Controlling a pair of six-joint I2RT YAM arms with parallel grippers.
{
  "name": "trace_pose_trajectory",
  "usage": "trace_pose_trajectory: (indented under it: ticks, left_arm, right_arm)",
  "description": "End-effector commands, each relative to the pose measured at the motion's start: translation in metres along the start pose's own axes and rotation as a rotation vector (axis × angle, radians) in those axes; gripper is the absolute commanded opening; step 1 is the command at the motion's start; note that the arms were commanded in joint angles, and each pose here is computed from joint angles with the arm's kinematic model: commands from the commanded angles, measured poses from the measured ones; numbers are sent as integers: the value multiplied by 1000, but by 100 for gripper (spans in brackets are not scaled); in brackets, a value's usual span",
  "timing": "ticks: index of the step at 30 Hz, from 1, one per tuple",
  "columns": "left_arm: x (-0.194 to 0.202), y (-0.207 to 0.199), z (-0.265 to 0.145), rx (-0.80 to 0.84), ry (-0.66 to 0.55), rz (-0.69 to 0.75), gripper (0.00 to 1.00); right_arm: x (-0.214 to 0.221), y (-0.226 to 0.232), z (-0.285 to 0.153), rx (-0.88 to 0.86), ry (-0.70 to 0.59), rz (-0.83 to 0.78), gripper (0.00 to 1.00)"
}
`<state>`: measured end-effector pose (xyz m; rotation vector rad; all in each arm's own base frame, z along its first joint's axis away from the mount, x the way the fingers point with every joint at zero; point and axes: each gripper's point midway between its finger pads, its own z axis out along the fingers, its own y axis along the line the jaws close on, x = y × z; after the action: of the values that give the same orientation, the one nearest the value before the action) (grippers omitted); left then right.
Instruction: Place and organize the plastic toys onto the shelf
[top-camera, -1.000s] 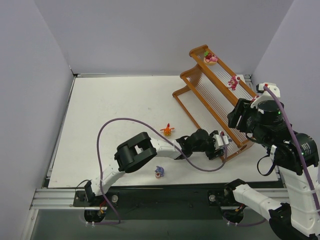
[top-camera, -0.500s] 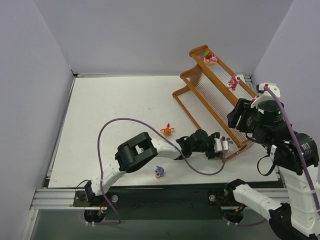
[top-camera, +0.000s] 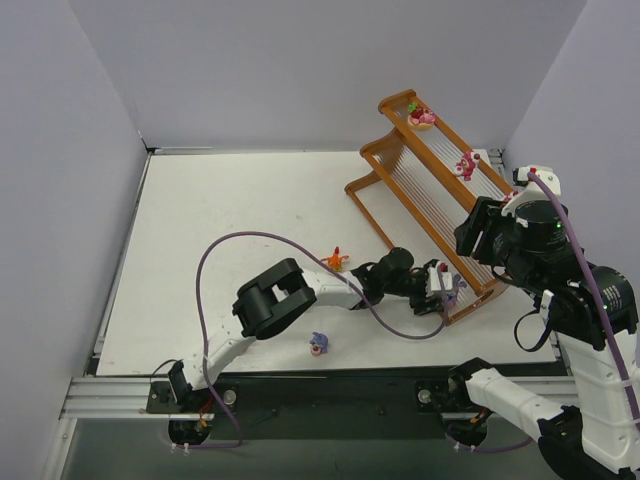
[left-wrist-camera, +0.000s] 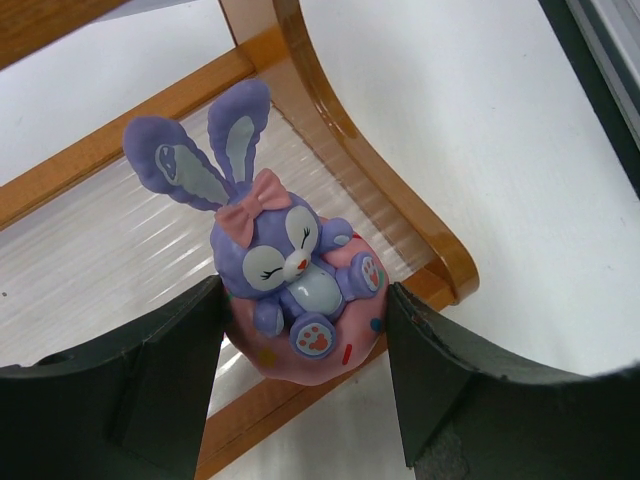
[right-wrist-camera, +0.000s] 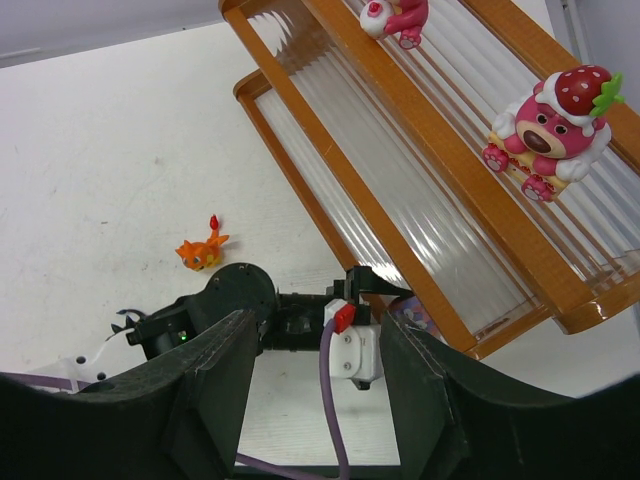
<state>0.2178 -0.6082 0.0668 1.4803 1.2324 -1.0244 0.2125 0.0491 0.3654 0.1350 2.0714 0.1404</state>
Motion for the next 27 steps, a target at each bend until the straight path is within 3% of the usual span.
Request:
trace_pose_trajectory:
  ticks: [1, 7, 27]
  left_arm:
    - [-10, 11, 8, -10, -4, -24, 11]
    - [-5, 19, 12, -63, 20, -68, 12]
    - [4, 19, 18, -29, 106, -63, 30]
  right_arm:
    - [1, -4, -2, 18, 8, -4, 52]
    - [1, -4, 1, 20, 11, -6, 52]
    - [-1, -2, 4, 20, 4, 2, 52]
